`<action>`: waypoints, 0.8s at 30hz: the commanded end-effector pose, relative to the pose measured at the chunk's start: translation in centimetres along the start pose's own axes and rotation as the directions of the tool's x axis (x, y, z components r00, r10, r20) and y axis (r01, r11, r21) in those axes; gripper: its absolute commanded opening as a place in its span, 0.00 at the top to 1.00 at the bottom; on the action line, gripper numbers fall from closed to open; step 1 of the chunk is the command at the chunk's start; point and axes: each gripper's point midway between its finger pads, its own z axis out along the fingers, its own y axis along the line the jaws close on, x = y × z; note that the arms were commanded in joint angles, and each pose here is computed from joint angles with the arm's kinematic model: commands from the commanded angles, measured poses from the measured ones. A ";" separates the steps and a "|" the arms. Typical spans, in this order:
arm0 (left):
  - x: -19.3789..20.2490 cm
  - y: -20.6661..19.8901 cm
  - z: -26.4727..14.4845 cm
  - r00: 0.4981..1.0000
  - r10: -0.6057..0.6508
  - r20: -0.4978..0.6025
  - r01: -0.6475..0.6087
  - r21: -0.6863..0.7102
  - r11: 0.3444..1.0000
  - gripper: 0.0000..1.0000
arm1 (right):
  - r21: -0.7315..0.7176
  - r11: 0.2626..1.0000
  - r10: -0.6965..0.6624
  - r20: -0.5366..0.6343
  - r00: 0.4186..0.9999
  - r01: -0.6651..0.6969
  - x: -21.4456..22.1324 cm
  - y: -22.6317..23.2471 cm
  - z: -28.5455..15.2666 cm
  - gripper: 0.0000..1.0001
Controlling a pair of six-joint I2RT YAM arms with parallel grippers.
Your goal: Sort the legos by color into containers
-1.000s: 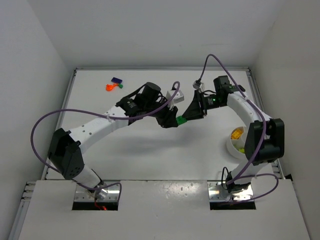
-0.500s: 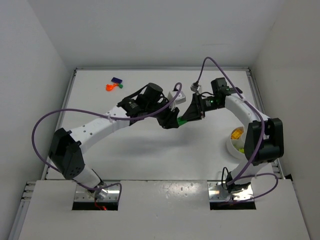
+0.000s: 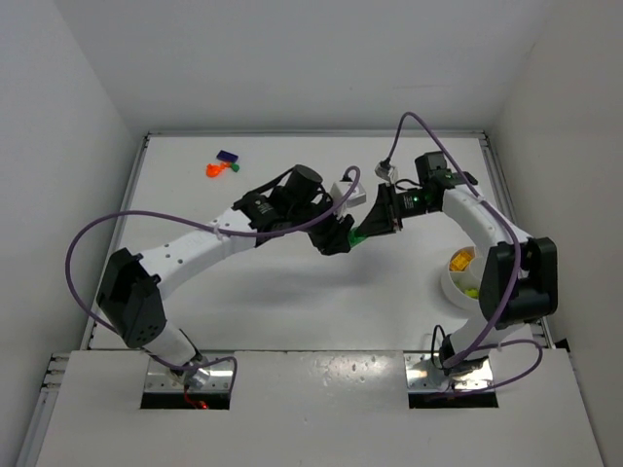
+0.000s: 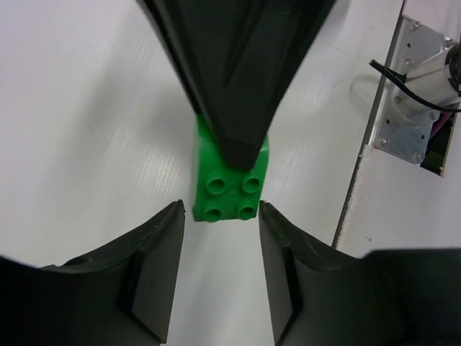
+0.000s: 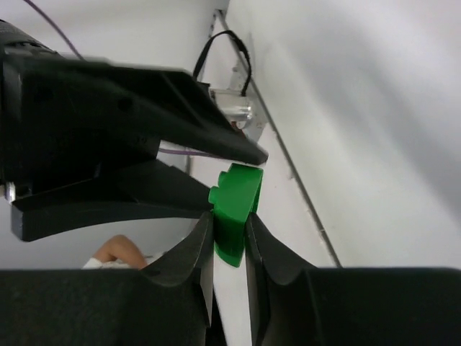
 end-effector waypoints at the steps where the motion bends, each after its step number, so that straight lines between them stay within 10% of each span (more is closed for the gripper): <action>1: -2.9 1.1 -1.4 0.995 0.027 0.091 -0.022 -0.052 0.998 0.48 | 0.066 0.985 -0.160 0.023 0.987 0.158 -0.1 0.5 -0.9 1.00; 15: -1.8 7.6 -5.6 0.989 -0.065 0.135 0.089 -0.184 0.979 0.24 | 0.588 0.792 -0.239 0.052 0.970 0.163 0.5 -2.0 -10.1 1.00; 17: -1.9 8.0 -5.8 0.988 -0.063 0.144 0.090 -0.192 0.977 0.02 | 0.632 0.761 -0.236 0.056 0.970 0.149 0.7 -2.0 -11.5 1.00; 24: -1.7 9.0 -6.1 0.984 -0.086 0.157 0.120 -0.222 0.968 0.00 | 0.837 0.547 -0.217 0.156 0.964 -0.012 1.9 -3.7 -18.6 1.00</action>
